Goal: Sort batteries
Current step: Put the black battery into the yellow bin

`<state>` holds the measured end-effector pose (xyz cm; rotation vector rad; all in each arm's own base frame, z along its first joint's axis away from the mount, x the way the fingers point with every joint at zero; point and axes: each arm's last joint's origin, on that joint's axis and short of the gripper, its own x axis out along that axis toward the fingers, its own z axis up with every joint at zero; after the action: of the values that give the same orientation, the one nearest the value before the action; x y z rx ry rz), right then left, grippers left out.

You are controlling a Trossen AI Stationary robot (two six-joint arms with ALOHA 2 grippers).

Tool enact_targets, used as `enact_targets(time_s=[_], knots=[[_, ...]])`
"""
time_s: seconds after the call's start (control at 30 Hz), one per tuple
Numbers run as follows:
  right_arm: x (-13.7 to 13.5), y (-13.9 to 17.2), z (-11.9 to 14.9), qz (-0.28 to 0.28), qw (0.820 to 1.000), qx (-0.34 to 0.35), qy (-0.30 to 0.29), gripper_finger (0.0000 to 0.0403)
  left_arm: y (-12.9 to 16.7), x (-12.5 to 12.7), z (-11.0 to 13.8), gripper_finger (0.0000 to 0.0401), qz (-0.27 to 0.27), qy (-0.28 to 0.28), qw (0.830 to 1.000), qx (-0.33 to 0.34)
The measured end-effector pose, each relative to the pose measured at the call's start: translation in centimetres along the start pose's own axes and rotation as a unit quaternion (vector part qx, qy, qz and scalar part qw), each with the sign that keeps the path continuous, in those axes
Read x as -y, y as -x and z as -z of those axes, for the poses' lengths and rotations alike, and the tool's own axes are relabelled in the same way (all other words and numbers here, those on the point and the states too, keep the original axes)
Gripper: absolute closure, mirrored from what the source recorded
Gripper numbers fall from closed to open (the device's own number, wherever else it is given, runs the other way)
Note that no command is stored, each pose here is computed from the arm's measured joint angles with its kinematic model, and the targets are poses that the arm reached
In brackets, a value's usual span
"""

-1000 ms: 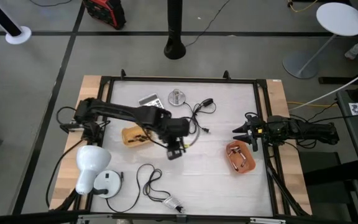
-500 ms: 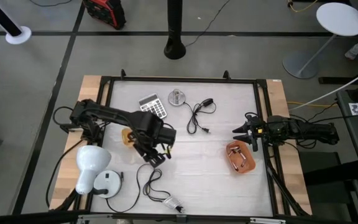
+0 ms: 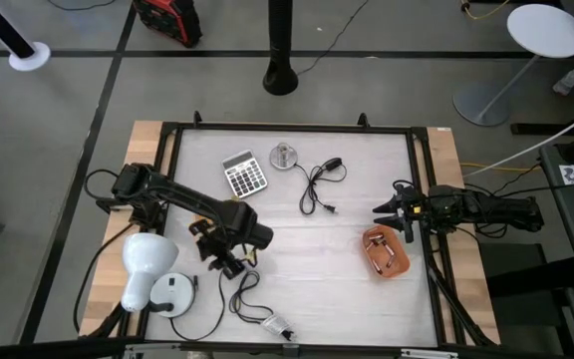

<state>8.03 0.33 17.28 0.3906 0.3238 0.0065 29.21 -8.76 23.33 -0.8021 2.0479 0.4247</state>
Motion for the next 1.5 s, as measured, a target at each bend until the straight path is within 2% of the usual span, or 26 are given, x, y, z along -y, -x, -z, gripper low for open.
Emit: enact_targets(time_s=[0.13,0.37,0.53,0.83,1.03,1.33,1.5], knots=[[0.0,0.0,0.0,0.000,1.000,0.000,0.000,0.0233,-2.7,-0.3,-0.8,0.0270,0.006,0.004,1.000,-0.025],[0.0,0.0,0.0,0.000,1.000,0.000,0.000,0.0233,-6.4,-0.1,-2.0,0.0270,0.059,0.016,0.997,-0.039],[0.0,0.0,0.0,0.000,1.000,0.000,0.000,0.0233,-8.0,-0.4,-2.0,0.0270,0.051,0.052,0.996,-0.048],[0.0,0.0,0.0,0.000,1.000,0.000,0.000,0.0233,-10.1,-1.1,-1.7,0.0270,0.026,0.105,0.993,-0.056],[0.0,0.0,0.0,0.000,1.000,0.000,0.000,0.0233,-11.5,-0.9,-1.8,0.0270,0.041,0.092,0.994,-0.044],[0.0,0.0,0.0,0.000,1.000,0.000,0.000,0.0233,-13.0,-1.7,-1.5,0.0270,0.019,0.098,0.994,-0.046],[0.0,0.0,0.0,0.000,1.000,0.000,0.000,0.0233,-13.5,-1.8,-1.9,0.0270,0.033,0.090,0.995,-0.032]])
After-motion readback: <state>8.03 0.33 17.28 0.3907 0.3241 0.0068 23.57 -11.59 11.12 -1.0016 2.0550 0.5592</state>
